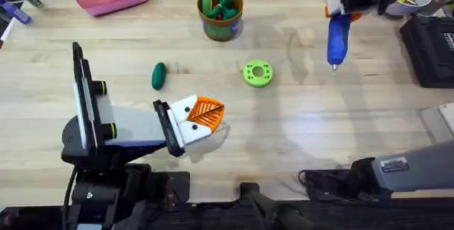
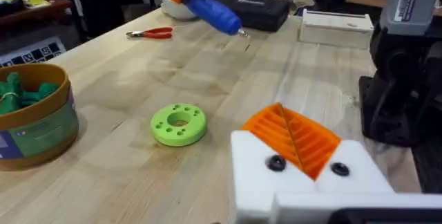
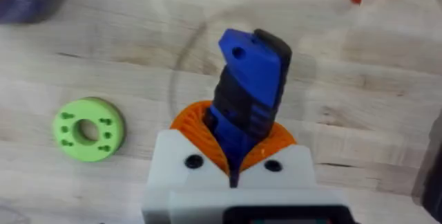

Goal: Pick up the gripper from the table and insert it into the empty holder that is missing its gripper. Then pick up a screw, insert it into the mounting hole, and use the screwdriver to tighten it. Finally, clean up the table by picking up the vegetable and placing it into the bucket.

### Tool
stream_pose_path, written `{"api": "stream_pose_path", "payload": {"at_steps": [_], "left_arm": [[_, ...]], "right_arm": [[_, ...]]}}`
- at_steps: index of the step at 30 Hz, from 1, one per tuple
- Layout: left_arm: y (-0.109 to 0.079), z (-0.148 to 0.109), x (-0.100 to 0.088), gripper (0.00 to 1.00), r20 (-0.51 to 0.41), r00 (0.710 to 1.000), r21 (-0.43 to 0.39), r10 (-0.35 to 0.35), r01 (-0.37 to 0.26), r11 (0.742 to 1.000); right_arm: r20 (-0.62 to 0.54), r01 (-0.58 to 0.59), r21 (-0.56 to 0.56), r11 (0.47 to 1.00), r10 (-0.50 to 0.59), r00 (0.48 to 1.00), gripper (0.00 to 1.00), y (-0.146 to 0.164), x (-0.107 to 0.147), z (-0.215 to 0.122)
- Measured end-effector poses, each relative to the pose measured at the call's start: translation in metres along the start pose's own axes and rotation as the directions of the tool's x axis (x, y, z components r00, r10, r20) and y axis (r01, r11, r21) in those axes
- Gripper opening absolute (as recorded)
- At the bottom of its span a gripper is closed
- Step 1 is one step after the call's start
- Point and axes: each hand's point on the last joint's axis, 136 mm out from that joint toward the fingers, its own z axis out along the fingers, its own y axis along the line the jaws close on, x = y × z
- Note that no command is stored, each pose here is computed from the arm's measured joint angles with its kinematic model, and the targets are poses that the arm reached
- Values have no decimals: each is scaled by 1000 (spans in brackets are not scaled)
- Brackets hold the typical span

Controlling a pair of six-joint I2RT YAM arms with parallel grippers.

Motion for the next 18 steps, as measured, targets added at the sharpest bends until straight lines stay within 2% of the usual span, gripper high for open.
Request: {"api": "stream_pose_path", "payload": {"at_steps": [9,10,14,18], "left_arm": [[0,0,0,21,0,1000,0,0,0,1000],[0,0,0,21,0,1000,0,0,0,1000],[0,0,0,21,0,1000,0,0,0,1000],[0,0,0,21,0,1000,0,0,0,1000]], "right_arm": [[211,84,-47,995,-72,975,7,53,-14,-81],[275,116,-61,991,-95,957,7,67,-17,-102],[357,142,-75,987,-106,928,7,80,-25,-123],[380,161,-94,982,-115,918,7,92,-26,-130]]}}
